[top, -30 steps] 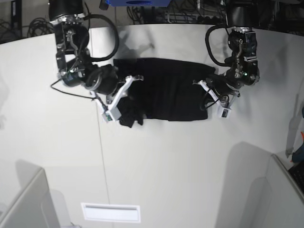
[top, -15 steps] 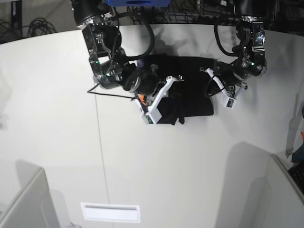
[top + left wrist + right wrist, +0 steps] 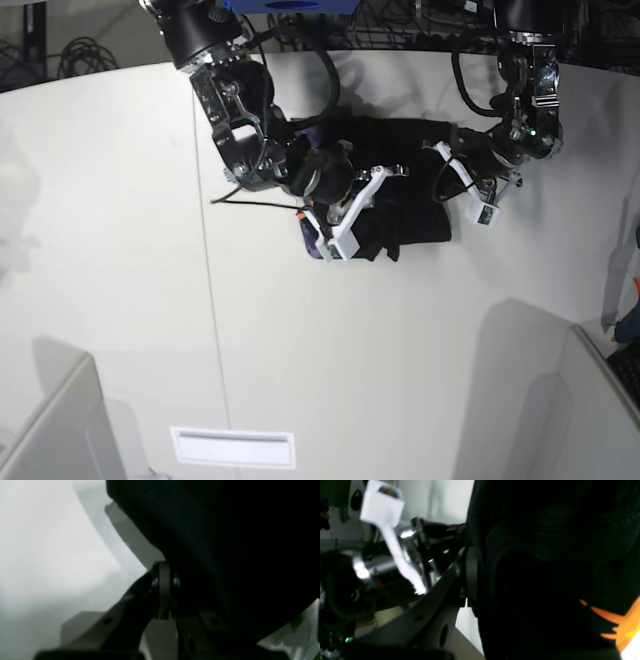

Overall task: Fold the T-shirt properly
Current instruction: 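Fold the strip ends inward with both grippers toward each other, then hold the folded bundle with the right gripper and release the left gripper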

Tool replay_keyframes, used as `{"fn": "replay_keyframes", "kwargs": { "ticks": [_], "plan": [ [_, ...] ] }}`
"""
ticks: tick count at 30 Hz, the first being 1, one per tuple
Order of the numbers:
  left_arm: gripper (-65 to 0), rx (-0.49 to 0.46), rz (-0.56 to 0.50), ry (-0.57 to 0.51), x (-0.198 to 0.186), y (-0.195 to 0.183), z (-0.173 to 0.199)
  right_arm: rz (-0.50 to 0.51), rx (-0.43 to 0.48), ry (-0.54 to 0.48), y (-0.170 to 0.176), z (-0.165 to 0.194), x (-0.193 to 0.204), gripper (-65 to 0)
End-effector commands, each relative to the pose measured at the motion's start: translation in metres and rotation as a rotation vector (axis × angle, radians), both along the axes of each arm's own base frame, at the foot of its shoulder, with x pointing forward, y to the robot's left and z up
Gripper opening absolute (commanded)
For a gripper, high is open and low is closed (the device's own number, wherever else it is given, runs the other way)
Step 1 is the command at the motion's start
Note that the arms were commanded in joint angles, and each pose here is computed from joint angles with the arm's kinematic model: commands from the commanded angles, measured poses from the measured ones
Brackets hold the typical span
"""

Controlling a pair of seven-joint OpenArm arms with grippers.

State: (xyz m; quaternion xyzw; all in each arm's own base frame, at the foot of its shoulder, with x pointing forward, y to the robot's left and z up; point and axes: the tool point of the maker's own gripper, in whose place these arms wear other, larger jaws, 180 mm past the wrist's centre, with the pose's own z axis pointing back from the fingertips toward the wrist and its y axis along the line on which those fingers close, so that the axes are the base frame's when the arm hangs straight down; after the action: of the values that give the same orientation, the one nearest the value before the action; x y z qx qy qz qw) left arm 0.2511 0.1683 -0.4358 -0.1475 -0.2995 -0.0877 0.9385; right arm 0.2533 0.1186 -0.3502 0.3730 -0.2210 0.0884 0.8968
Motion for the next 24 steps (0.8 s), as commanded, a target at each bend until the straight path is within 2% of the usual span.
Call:
{"fn": "replay_keyframes", "kwargs": {
  "ticks": [1, 11, 22, 24],
  "plan": [
    [-65.0, 0.06, -0.007, 0.062, -0.012, 0.01, -0.009, 0.004, 0.052, -0.033, 0.011, 0.018, 0.006, -65.0],
    [-65.0, 0.059, -0.007, 0.062, -0.012, 0.01, -0.009, 0.036, 0.05, -0.004, 0.013, 0.018, -0.005, -65.0],
    [-65.0, 0.059, -0.009, 0.051, -0.011, 0.009, -0.005, 0.034, 0.044, 0.016, 0.018, 0.01, 0.001, -65.0],
    [-65.0, 0.063, 0.017, 0.032, -0.009, 0.016, 0.0, 0.035, 0.039, 0.019, 0.018, 0.009, 0.003, -65.0]
  ]
}}
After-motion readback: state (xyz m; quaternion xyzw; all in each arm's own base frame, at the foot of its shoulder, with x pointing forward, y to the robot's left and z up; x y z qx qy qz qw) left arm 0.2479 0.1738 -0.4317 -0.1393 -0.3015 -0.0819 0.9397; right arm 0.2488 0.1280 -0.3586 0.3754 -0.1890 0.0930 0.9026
